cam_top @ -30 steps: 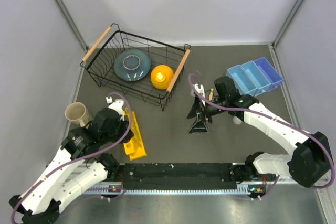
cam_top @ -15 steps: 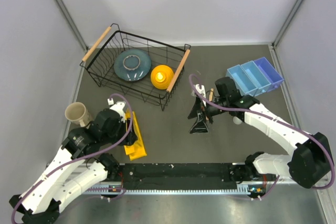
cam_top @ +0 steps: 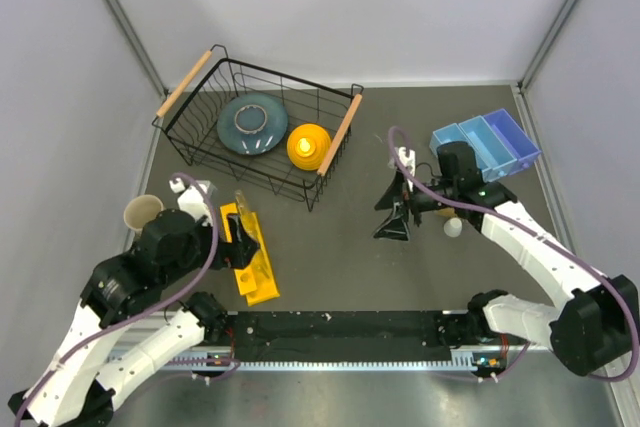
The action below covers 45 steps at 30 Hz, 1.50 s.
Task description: Organize the chemistry lab equipment
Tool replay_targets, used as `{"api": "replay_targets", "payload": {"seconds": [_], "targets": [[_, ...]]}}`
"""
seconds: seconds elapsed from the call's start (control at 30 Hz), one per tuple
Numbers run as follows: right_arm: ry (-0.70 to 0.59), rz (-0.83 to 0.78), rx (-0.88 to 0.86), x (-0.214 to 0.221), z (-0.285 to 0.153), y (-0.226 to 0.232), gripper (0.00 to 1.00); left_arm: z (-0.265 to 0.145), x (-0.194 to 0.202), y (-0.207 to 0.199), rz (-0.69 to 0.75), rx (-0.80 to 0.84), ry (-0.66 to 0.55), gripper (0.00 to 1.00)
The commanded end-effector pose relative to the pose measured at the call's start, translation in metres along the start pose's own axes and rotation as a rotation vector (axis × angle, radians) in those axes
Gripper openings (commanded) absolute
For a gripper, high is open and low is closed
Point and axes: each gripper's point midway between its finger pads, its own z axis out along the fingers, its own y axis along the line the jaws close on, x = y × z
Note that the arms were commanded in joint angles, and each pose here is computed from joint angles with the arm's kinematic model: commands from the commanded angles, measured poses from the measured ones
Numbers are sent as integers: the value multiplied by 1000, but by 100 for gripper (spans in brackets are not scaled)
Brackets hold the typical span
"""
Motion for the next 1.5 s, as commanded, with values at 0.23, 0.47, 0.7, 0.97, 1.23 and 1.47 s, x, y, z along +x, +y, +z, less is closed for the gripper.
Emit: {"api": "replay_targets", "payload": {"seconds": [0.23,0.47,0.7,0.97,1.23,1.47], "targets": [[60,-64,475,8,-60,-63,99,-16,-82,-34,-112,178,-410,99],[354,73,677,59,-100,-93,99,-10,-87,-59,-109,290,-401,99],[439,212,729,82,-127,-106,92,0,-78,-57,-90,281,-370,99],[567,364,817,120,-154,-122,67,10,-69,-46,-47,231,-354,99],[632,436,823,145,-159,-132,65,15,-56,-47,-45,251,-319,99],[672,450,850,159,-161,-148,66,12,-52,-47,-60,272,-321,99]]}}
